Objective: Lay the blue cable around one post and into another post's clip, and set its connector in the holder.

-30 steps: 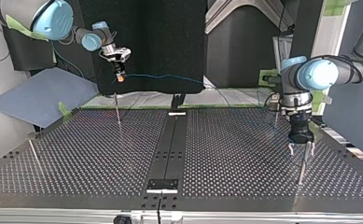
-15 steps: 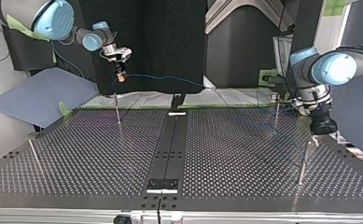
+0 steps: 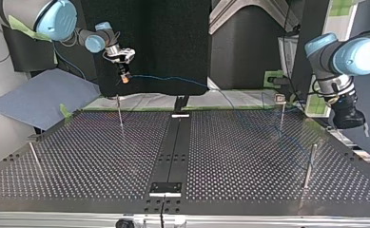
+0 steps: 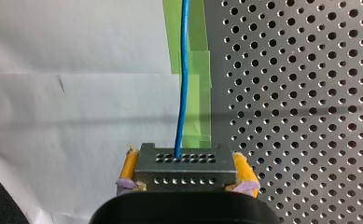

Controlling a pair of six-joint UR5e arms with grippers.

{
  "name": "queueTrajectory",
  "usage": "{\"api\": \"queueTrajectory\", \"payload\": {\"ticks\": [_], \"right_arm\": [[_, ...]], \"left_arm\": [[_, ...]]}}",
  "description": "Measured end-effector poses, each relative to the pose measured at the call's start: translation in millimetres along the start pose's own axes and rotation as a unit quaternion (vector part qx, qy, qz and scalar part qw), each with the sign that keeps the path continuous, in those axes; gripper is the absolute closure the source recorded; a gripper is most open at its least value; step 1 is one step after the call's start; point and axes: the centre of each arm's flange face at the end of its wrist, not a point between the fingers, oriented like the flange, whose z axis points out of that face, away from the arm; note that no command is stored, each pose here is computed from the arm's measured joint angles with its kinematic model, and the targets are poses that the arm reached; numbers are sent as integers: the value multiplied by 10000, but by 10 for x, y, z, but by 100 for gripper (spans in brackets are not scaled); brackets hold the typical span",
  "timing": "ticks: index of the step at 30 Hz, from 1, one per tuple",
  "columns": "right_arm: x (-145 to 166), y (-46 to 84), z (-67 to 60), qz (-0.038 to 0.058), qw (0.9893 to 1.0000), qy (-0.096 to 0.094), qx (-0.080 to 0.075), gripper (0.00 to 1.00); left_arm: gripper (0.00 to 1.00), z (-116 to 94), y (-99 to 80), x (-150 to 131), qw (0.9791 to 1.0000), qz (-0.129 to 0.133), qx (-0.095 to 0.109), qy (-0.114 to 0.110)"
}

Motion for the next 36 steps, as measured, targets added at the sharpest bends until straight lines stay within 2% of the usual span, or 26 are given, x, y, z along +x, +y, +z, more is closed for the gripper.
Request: {"api": "queueTrajectory", "payload": {"ticks": [7, 13, 16, 21, 25, 30, 32, 33, 36], "right_arm": [[-3, -3, -3, 8, 10000, -18, -5, 100], [2, 8, -5, 13, 10000, -20, -27, 100], [0, 46, -20, 4, 10000, -48, -72, 100], [9, 103, -80, -22, 9998, -123, -132, 100], [91, 139, -146, -51, 9998, -67, -204, 100], [169, 196, -247, -57, 9992, -10, -402, 100], [176, 218, -293, -42, 9988, 9, -478, 100], [174, 230, -325, -26, 9986, 21, -519, 100], [172, 264, -374, 4, 9982, 71, -592, 100]], "left_arm": [[1, -8, -518, -210, 9985, 295, 448, 118], [1, -73, -929, -374, 9957, 511, 761, 116], [1, -131, -1140, -436, 9936, 613, 936, 148], [1, -264, -1512, -539, 9883, 795, 1277, 244], [1, -388, -1781, -607, 9832, 922, 1541, 324], [1, -601, -2148, -655, 9742, 1074, 1926, 486], [1, -644, -2249, -623, 9707, 1152, 2021, 609], [1, -651, -2280, -600, 9696, 1186, 2038, 656], [1, -645, -2352, -516, 9679, 1298, 2011, 771]]}}
